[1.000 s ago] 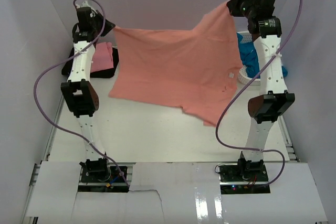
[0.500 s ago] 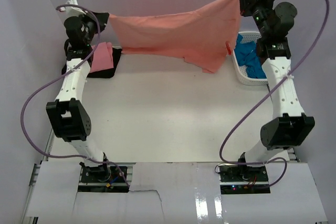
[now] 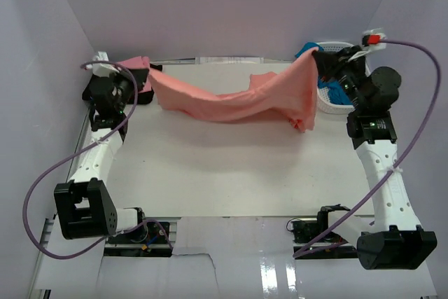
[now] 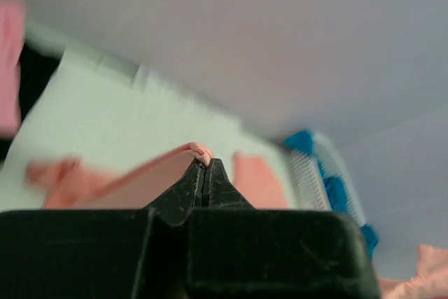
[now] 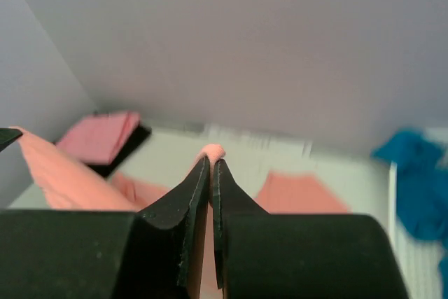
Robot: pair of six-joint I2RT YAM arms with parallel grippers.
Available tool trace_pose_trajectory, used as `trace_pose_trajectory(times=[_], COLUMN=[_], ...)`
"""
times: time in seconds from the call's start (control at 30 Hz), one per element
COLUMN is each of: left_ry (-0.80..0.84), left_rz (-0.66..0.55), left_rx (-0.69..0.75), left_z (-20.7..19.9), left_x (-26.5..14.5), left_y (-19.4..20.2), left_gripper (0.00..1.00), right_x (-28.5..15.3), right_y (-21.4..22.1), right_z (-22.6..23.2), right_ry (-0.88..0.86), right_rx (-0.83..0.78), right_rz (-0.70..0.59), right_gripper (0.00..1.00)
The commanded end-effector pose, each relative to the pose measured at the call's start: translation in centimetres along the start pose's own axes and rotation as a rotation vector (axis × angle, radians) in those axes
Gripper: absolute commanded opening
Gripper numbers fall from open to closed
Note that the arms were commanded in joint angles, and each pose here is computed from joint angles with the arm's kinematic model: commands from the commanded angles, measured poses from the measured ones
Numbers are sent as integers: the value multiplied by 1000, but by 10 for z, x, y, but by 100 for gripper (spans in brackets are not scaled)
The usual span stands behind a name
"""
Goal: Fold and stack the t-shirts
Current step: Flatten out the tshirt
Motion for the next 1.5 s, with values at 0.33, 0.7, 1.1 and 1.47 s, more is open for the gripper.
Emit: trace_pose_trajectory(times=[0.33,0.7,1.1,1.47], left_ry=[5,-179,-623,-855], left_rz=[154,655,902,842], left_rx=[-13,-288,-427,-299], left_z=[-25,4,45,50], left_x=[-108,-185,-257,-283], left_y=[33,151,210,166], left_gripper=[0,0,0,0], right_x=[-82,-221,-291,-307], right_y=[15,236,238,219], right_z=[54,27,9,-10], right_ry=[-58,333,758,913], right_rx=[171,745,644,479], right_rz=[167,978,1074,1073], right_gripper=[8,8,8,8])
Point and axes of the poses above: each gripper's point midway between its finger pads, its own x axis out along the fingers, its own z axis along the line the jaws close on, y = z × x, the point moved 3 cm from there along -x, back along the fingers, and after that the axes turned 10 degrees about x, right-handed, at the moved point
